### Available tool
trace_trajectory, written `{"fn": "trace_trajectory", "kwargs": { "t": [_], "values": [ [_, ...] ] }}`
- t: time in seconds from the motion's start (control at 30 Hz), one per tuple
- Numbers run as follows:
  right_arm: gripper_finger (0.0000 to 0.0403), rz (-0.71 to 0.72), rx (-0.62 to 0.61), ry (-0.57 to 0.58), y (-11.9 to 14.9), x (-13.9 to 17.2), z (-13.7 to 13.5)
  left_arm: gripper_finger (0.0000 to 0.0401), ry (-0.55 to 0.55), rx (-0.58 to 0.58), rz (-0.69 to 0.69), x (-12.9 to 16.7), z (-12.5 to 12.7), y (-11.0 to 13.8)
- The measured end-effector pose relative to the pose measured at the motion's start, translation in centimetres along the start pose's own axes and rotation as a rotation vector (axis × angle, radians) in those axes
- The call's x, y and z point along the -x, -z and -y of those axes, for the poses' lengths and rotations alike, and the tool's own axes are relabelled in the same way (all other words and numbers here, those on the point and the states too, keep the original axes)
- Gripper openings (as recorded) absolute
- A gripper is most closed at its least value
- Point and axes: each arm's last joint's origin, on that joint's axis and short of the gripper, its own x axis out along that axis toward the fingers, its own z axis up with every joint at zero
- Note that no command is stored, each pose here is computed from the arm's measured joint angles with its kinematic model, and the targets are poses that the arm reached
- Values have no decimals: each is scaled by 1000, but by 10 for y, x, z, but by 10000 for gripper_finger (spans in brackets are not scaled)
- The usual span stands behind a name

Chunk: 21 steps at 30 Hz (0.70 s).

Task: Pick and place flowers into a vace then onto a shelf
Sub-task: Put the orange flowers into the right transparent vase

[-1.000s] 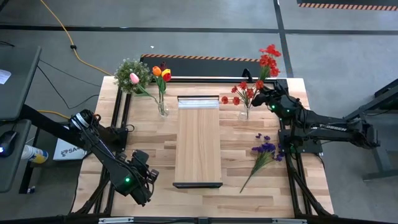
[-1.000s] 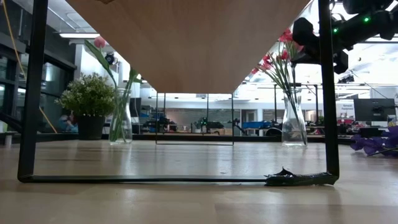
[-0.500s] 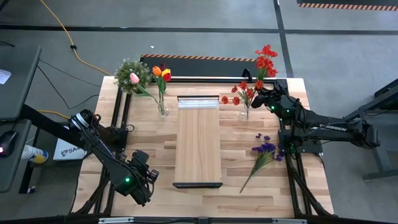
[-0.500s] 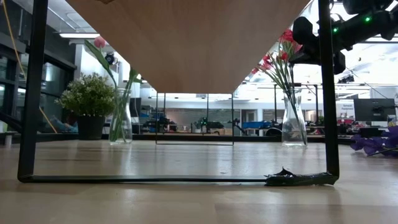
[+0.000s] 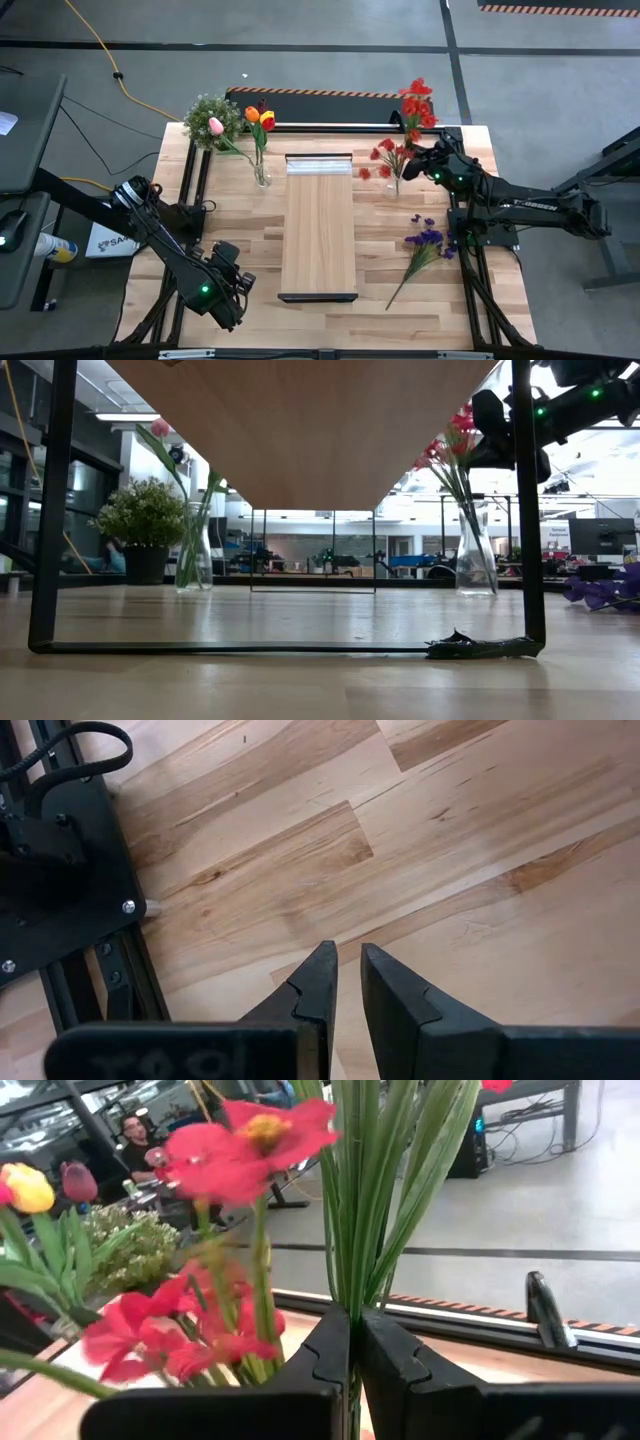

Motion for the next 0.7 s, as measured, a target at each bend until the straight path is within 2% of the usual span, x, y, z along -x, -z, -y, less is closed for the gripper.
{"fn": "trace_trajectory", "kwargs": {
  "t": [0.7],
  "values": [
    [12,-28,0,-28,2,0,0,85,0,-1,0,0,0,0]
  ]
}}
